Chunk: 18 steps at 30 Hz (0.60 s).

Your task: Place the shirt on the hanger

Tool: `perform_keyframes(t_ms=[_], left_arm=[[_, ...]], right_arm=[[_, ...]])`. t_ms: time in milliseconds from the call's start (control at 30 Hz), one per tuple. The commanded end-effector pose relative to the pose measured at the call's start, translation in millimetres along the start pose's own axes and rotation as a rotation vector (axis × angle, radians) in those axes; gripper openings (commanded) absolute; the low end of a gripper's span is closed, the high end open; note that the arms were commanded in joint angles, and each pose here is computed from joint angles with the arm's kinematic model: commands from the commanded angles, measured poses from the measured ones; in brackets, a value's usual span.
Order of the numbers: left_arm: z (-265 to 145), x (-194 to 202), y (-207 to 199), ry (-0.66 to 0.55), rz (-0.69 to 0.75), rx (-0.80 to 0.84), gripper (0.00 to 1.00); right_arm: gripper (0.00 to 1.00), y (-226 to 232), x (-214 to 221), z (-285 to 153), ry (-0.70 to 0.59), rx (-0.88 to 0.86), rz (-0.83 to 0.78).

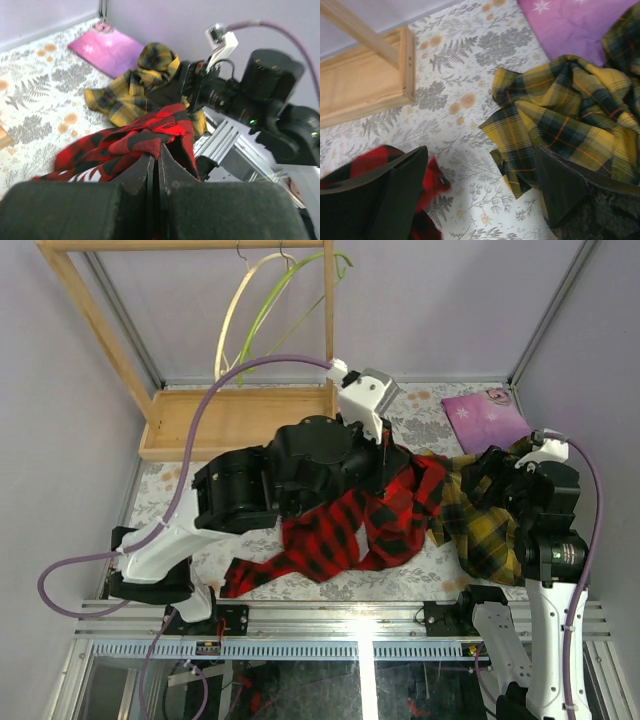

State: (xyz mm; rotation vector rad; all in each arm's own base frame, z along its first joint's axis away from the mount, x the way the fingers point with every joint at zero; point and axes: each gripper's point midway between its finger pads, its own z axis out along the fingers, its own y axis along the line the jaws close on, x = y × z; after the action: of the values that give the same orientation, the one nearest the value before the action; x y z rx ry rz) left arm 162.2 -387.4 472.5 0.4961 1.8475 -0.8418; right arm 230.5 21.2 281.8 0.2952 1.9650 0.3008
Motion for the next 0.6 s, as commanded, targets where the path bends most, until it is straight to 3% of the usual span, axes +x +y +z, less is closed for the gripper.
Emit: perform_keyframes(t_ms=[0,100,167,400,567], left_arm=[[-47,-62,12,-0.187,-0.006,-0.036,0.0],[-59,-57,54,-0.205,-0.05,-0.146,0.0],[-64,-44,108,-0.193,-0.105,-0.261,0.0],[-66,105,256,0.048,-0.18,-0.565,0.03],[-65,176,324,0.233,-0.289,-0.722,0.41]], right_arm=[[0.94,-17,-9,-4,-0.052,0.098,-0.001],[0.94,-16,-6,-3,-0.047,0.091,-0.001],[0.94,-15,-2,-1,-0.035,0.077,0.002],[0.93,0,29,17,0.066,-0.042,0.032],[0.93,3,51,23,0.141,-0.084,0.045]])
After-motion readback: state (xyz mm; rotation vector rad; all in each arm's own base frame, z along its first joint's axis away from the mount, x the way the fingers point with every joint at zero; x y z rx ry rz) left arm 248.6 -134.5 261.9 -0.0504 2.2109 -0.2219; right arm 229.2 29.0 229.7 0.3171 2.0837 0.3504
